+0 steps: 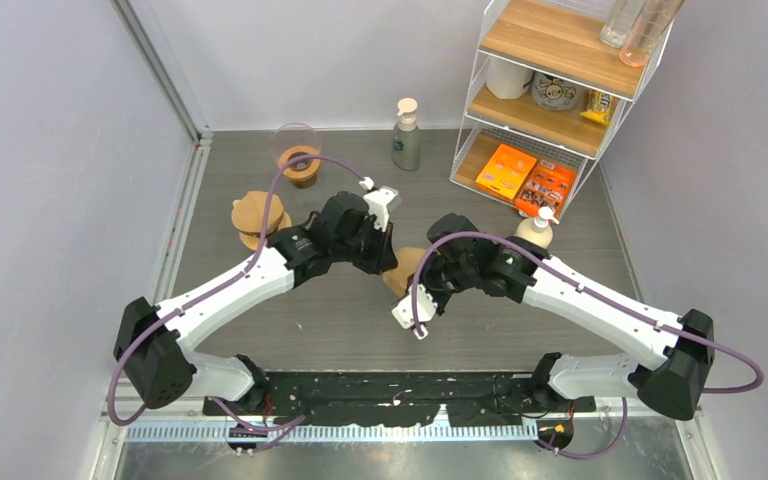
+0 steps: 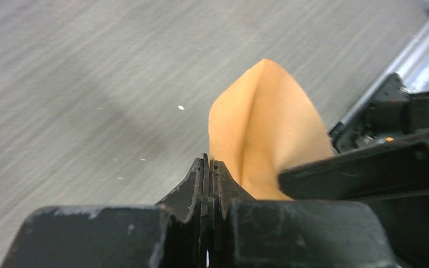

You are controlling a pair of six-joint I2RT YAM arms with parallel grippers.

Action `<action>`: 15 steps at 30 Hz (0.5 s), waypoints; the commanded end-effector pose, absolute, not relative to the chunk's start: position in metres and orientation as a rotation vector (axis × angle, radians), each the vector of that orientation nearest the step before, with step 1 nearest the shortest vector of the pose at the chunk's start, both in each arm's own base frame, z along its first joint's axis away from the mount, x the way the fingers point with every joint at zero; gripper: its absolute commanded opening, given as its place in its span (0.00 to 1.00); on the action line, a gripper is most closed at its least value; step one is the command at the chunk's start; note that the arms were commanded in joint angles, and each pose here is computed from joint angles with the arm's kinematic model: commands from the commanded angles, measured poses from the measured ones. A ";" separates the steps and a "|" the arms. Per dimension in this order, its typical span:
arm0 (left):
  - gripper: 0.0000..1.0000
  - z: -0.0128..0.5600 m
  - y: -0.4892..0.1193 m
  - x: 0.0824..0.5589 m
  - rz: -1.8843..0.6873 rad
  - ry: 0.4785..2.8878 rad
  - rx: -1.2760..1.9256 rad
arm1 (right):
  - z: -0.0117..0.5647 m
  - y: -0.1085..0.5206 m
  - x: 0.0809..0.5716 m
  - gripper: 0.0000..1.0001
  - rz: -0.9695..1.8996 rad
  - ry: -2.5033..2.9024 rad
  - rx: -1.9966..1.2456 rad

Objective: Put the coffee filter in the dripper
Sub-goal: Adjust the coffee filter.

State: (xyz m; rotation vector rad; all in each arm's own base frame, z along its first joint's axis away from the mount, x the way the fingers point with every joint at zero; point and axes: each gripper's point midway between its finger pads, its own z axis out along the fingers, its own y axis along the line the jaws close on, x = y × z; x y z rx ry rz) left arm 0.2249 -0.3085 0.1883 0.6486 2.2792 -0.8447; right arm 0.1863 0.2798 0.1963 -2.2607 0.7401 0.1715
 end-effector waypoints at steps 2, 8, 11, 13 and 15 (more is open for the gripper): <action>0.00 0.228 -0.283 0.263 -0.582 2.093 0.615 | 0.209 0.282 0.186 0.05 0.164 0.729 -2.262; 0.00 0.245 -0.268 0.274 -0.482 1.995 0.608 | 0.212 0.282 0.180 0.05 0.188 0.693 -2.271; 0.00 0.250 -0.265 0.275 -0.468 1.975 0.613 | 0.214 0.283 0.180 0.05 0.192 0.695 -2.265; 0.00 0.254 -0.267 0.272 -0.490 1.958 0.627 | 0.215 0.284 0.183 0.12 0.179 0.713 -2.247; 0.00 0.256 -0.270 0.267 -0.525 1.938 0.645 | 0.218 0.286 0.190 0.27 0.151 0.746 -2.206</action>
